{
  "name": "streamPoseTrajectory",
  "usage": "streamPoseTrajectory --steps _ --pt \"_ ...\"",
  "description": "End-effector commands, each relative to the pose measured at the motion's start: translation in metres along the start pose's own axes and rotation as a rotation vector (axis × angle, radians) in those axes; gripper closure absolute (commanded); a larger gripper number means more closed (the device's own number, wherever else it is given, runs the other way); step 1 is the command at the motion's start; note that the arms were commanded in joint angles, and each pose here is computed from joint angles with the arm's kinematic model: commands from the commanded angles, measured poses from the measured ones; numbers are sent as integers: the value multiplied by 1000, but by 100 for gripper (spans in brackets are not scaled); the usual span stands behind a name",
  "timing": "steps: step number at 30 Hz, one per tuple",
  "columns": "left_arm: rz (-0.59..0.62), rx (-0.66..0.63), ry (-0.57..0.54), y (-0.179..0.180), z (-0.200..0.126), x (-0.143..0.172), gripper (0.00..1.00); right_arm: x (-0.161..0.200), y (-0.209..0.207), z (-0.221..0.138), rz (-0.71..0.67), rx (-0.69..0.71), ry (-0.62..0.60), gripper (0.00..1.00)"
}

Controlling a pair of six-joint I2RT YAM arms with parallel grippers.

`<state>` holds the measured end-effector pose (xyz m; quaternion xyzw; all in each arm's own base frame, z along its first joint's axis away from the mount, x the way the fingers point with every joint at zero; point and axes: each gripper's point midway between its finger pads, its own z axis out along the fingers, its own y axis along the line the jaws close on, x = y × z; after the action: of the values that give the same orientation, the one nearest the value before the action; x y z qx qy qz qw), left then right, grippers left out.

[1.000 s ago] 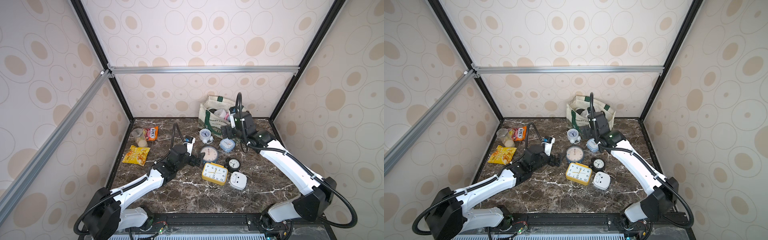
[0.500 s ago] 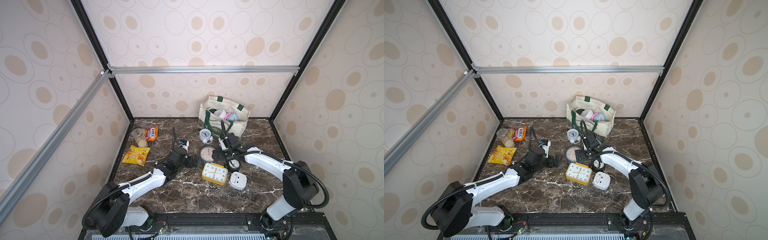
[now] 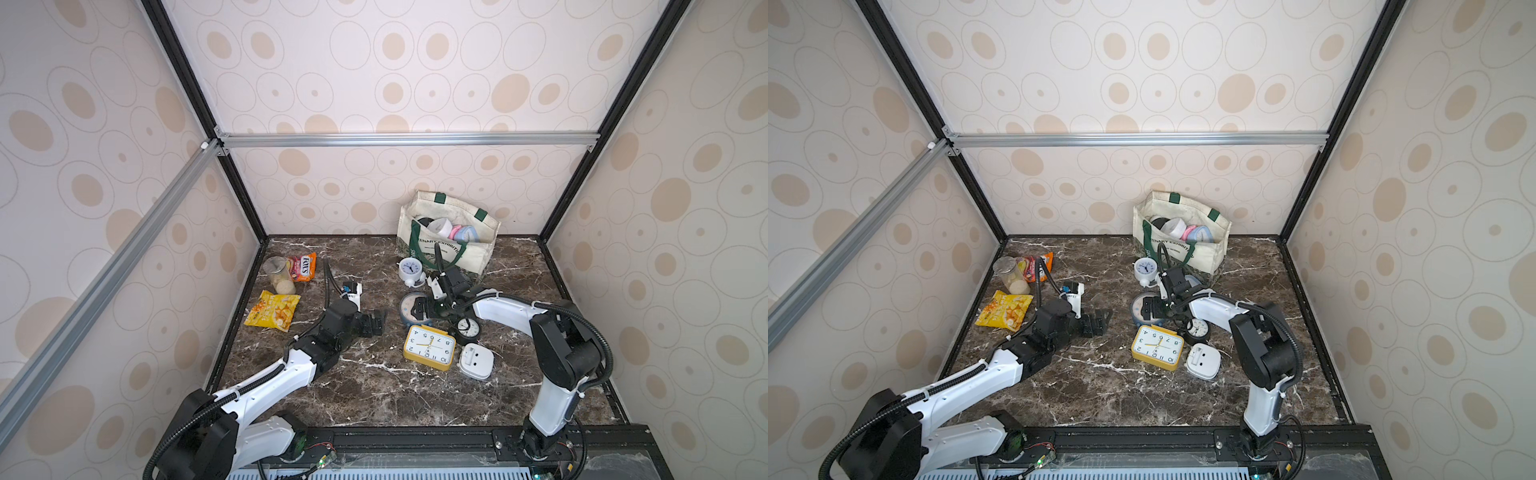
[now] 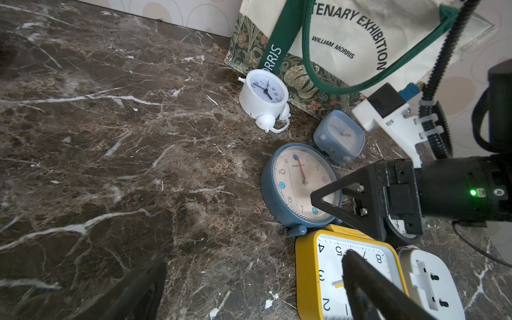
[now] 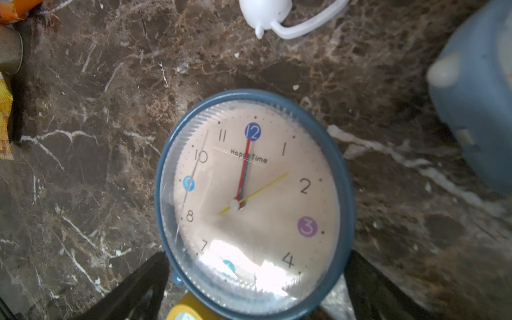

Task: Put the alarm clock into the canvas bag
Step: Move the alarm to the center of the board.

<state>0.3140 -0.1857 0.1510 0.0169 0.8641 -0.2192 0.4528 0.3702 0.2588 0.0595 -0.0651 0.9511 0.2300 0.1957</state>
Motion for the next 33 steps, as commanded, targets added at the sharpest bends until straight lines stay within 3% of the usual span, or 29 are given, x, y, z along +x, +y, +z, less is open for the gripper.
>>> streamPoseTrajectory --steps 1,7,17,21,24,28,33 --pt "-28 6 -47 -2 -5 -16 2 -7 24 2 1 -105 5 3" --pt "-17 -33 -54 5 -5 -22 2 17 57 2 -14 -166 46 3" --pt "-111 -169 -81 38 -15 -27 2 42 128 1 -54 -322 62 4" --pt "-133 -182 -112 46 -22 -29 2 47 154 4 -72 -455 89 4" --pt "-128 -165 -126 47 -27 -33 2 44 152 -7 -109 -431 58 5" --pt "-32 -112 -74 37 -24 -34 2 33 132 -36 -155 -314 -7 4" --pt "-13 -84 99 31 1 6 2 18 98 -69 -109 -285 -65 3"
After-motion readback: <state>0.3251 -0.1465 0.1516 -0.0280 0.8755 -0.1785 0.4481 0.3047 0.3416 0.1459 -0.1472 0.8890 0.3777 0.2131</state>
